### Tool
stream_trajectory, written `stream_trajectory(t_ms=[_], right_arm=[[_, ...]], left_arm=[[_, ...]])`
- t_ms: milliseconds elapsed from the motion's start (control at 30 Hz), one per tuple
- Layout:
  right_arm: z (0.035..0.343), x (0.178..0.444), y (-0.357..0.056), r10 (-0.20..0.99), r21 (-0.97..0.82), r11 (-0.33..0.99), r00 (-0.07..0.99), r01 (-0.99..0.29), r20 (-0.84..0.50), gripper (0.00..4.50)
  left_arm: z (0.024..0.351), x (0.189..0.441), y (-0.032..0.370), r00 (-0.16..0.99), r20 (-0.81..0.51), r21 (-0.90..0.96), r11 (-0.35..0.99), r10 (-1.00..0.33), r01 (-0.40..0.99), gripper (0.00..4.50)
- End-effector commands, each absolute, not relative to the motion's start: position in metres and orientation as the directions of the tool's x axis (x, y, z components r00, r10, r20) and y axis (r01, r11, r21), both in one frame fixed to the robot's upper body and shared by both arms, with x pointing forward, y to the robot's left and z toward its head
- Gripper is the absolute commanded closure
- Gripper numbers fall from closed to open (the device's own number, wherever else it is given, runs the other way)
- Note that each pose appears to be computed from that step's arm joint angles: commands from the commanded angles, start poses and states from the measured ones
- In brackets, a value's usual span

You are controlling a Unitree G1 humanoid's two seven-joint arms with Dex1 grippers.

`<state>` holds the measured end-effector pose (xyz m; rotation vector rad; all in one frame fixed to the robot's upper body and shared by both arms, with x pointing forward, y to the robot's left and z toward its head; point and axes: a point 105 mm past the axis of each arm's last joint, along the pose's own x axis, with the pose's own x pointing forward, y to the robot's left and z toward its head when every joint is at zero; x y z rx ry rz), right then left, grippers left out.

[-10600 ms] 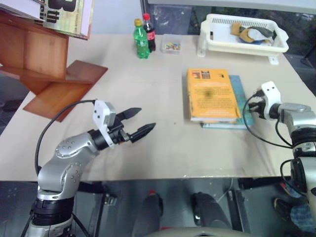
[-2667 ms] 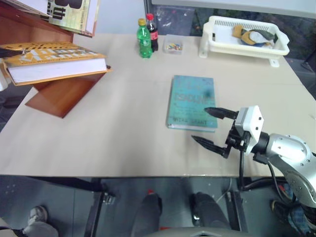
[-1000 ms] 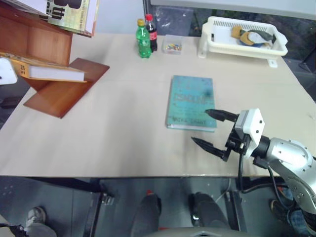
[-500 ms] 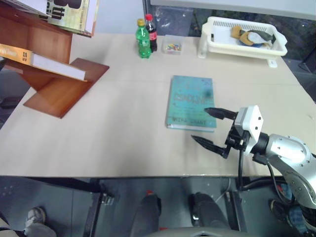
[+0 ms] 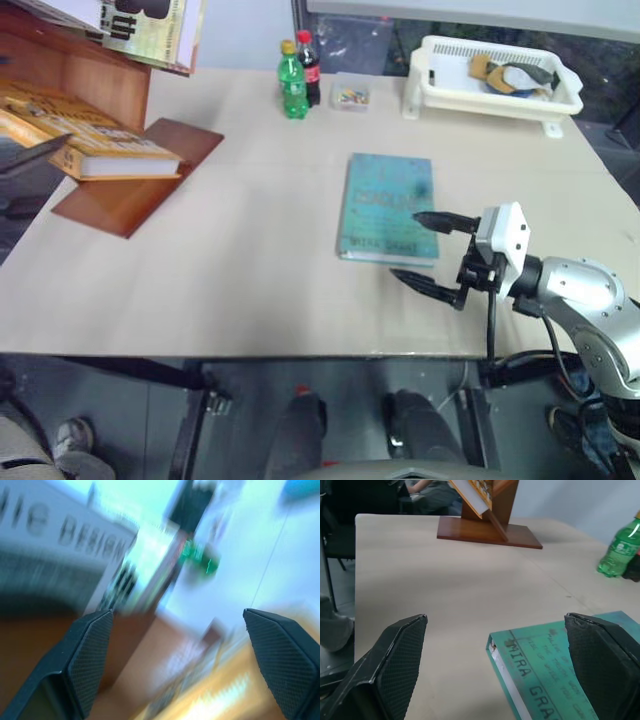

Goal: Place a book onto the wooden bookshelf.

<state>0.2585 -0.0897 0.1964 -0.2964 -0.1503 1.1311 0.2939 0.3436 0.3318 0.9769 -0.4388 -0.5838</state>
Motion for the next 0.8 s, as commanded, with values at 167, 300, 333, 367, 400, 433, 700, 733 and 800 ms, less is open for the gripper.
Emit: stream_trajectory(t_ms=[167,300,333,367,400,433,700,733,800], right_arm=[[0.21,0.251,-0.089,0.912,-0.361,0.38,0.41,-0.851,-0.005,0.0],[0.21,0.249,-0.091,0.904,-0.361,0.396,0.428,-0.844,-0.008,0.0],[0.21,0.249,-0.092,0.903,-0.361,0.399,0.431,-0.843,-0.009,0.0],[0.21,0.249,-0.093,0.901,-0.36,0.403,0.435,-0.842,-0.009,0.0],[0.209,0.249,-0.093,0.899,-0.359,0.406,0.438,-0.841,-0.009,0.0],[0.209,0.248,-0.093,0.898,-0.358,0.409,0.441,-0.839,-0.008,0.0],[0.209,0.247,-0.095,0.893,-0.355,0.419,0.45,-0.836,-0.006,0.0],[0.209,0.247,-0.094,0.893,-0.356,0.418,0.449,-0.836,-0.006,0.0],[0.21,0.247,-0.093,0.895,-0.354,0.415,0.446,-0.838,-0.005,0.0]], left_arm=[[0.34,0.294,0.303,0.651,0.305,0.712,0.62,-0.695,0.328,3.47],[0.318,0.294,0.3,0.676,0.269,0.685,0.63,-0.686,0.367,4.45],[0.313,0.294,0.296,0.676,0.285,0.663,0.649,-0.679,0.372,4.45],[0.303,0.296,0.288,0.681,0.328,0.619,0.694,-0.655,0.369,4.45],[0.294,0.296,0.281,0.688,0.366,0.575,0.734,-0.626,0.362,4.45],[0.285,0.296,0.278,0.71,0.406,0.541,0.778,-0.575,0.321,4.45],[0.256,0.303,0.295,0.822,0.551,0.254,0.967,-0.142,-0.003,4.45],[0.257,0.306,0.297,0.822,0.557,0.242,0.97,-0.115,-0.029,4.45],[0.264,0.316,0.294,0.811,0.574,0.244,0.969,-0.113,-0.038,4.45]])
